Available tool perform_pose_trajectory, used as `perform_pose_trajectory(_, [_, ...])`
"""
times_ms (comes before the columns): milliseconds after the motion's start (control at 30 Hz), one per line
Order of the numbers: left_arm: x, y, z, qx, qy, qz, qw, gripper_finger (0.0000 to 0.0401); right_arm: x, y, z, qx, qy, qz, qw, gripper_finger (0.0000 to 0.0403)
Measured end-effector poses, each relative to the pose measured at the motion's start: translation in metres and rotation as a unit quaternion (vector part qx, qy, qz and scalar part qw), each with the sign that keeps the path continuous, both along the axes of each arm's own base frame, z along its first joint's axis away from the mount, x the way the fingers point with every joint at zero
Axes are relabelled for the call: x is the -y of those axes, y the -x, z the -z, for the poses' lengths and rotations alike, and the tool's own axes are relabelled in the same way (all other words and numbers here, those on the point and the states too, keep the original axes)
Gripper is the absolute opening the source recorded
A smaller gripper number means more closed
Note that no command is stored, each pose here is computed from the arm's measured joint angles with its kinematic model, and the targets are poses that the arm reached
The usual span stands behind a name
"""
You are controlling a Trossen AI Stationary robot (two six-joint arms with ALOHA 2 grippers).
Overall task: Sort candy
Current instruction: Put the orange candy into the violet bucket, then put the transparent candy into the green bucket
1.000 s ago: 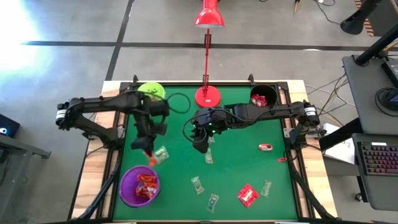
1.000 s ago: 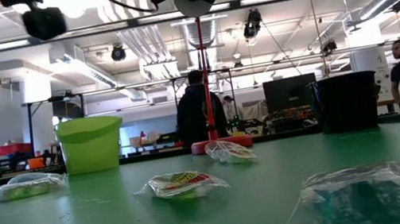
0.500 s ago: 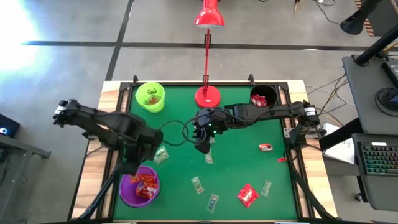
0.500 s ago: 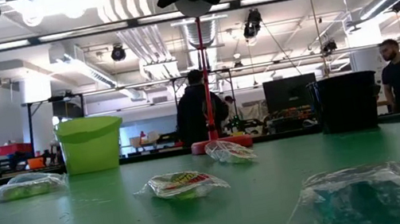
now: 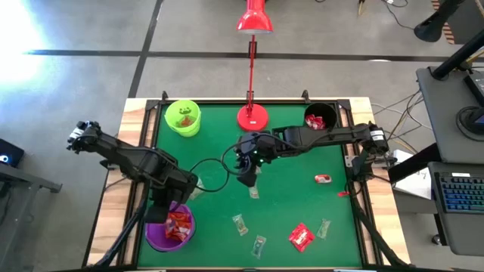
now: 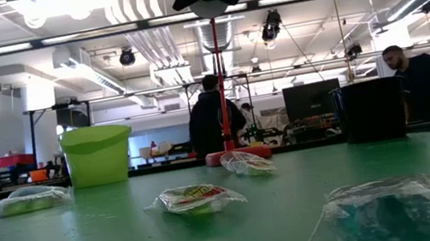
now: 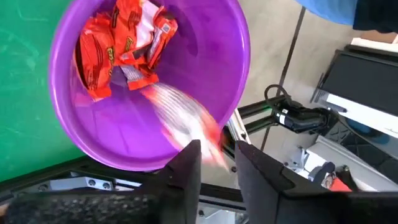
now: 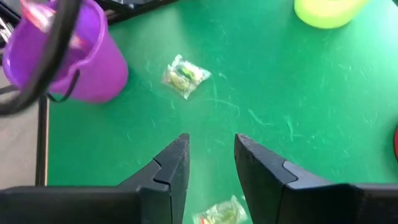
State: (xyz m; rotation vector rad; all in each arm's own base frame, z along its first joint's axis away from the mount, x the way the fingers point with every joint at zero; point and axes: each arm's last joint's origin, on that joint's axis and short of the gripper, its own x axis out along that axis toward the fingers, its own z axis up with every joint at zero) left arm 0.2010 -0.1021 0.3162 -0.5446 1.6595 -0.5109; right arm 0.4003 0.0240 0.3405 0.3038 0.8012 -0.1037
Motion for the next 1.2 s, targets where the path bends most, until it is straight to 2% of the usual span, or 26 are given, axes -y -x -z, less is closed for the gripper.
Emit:
perform_pose_trajectory(200, [0.002, 0.001, 0.000, -0.002, -0.001, 0.002, 1.000, 0.0119, -0.001, 0.006, 0.005, -0.039, 0.003, -0.002, 0.999, 0.0132])
perform_pose_trajectory(333, [0.002, 0.000, -0.006, 0.012, -0.005, 0.001, 1.000, 0.0126, -0.001, 0.009, 0.008, -0.063, 0.010, -0.009, 0.998, 0.0134])
perform_pose_trajectory(500, [-0.003, -0.003, -0.029, 0.088, -0.091, -0.023, 0.992, 0.0123, 0.000, 0.008, 0.010, -0.061, 0.035, -0.033, 0.997, 0.0125])
perform_pose_trajectory(633, [-0.010, -0.004, -0.055, 0.164, -0.186, -0.063, 0.967, 0.0123, 0.001, 0.006, 0.010, -0.056, 0.052, -0.050, 0.996, 0.0114])
perform_pose_trajectory(733, [-0.014, -0.002, -0.076, 0.214, -0.225, -0.087, 0.947, 0.0123, 0.002, 0.006, 0.010, -0.056, 0.061, -0.059, 0.995, 0.0105])
perform_pose_trajectory(867, [-0.018, 0.003, -0.097, 0.253, -0.227, -0.094, 0.936, 0.0123, 0.005, 0.005, 0.011, -0.057, 0.048, -0.042, 0.996, 0.0107])
perform_pose_trajectory(1033, [-0.021, 0.010, -0.115, 0.273, -0.218, -0.098, 0.932, 0.0123, 0.013, 0.006, 0.013, -0.063, 0.017, -0.047, 0.997, 0.0139])
perform_pose_trajectory(1200, [-0.024, 0.017, -0.125, 0.284, -0.217, -0.097, 0.929, 0.0123, 0.017, 0.006, 0.019, -0.071, 0.045, -0.088, 0.993, 0.0179])
